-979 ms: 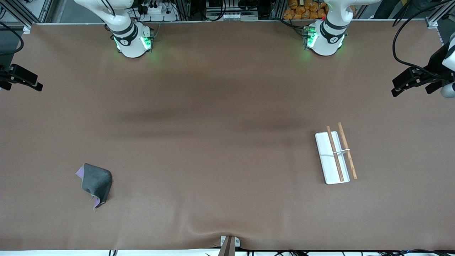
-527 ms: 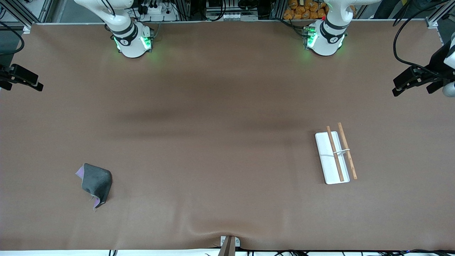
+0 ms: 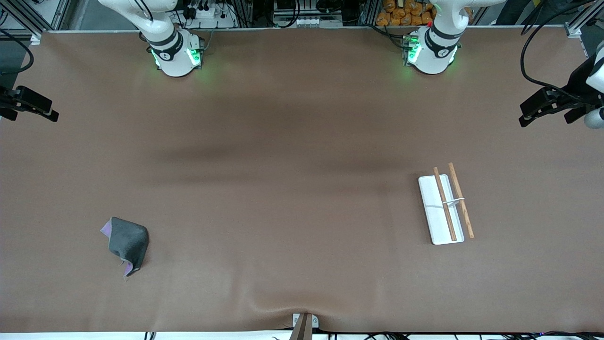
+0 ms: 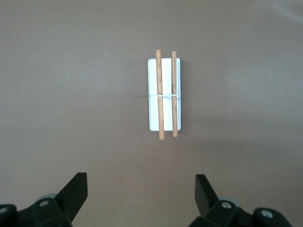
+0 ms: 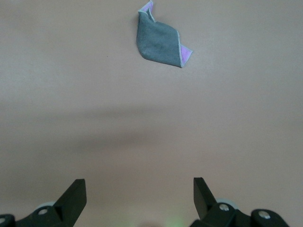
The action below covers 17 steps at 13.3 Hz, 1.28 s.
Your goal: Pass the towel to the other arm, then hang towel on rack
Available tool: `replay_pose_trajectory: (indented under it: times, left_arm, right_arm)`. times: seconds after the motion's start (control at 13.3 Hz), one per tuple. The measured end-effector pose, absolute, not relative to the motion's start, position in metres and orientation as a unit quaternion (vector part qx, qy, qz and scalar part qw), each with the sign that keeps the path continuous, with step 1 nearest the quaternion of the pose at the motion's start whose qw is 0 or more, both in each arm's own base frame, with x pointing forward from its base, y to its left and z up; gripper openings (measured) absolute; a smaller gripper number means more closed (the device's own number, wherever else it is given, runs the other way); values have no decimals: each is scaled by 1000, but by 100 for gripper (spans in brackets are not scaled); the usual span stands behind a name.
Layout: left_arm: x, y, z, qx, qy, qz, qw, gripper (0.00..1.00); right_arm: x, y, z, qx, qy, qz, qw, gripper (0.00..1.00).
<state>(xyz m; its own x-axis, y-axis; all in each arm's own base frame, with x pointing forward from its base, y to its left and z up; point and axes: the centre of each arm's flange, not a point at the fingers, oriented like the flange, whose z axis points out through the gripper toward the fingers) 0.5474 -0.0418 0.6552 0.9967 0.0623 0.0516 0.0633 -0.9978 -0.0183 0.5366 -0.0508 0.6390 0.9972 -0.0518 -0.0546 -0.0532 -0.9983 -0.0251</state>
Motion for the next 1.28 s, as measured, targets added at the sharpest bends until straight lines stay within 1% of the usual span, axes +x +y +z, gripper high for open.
replay_pose_trajectory:
  times: [0.3, 0.53, 0.68, 0.9, 1.28]
  left_arm:
    - [547, -44, 655, -999, -29, -25, 10, 100]
    - [547, -45, 653, -999, -28, -23, 10, 100]
    - [548, -45, 652, -999, -28, -22, 10, 100]
    - [549, -46, 650, -999, -28, -19, 10, 100]
    - [550, -46, 647, -999, -27, -17, 11, 100]
  right_arm:
    - [543, -51, 624, -999, 26, 43, 14, 100]
    - [557, -52, 594, -997, 26, 68, 16, 100]
    - [574, -53, 565, -996, 26, 80, 17, 100]
    - [602, -55, 519, -996, 17, 82, 17, 100]
    - [648, -65, 437, -998, -34, 53, 16, 100]
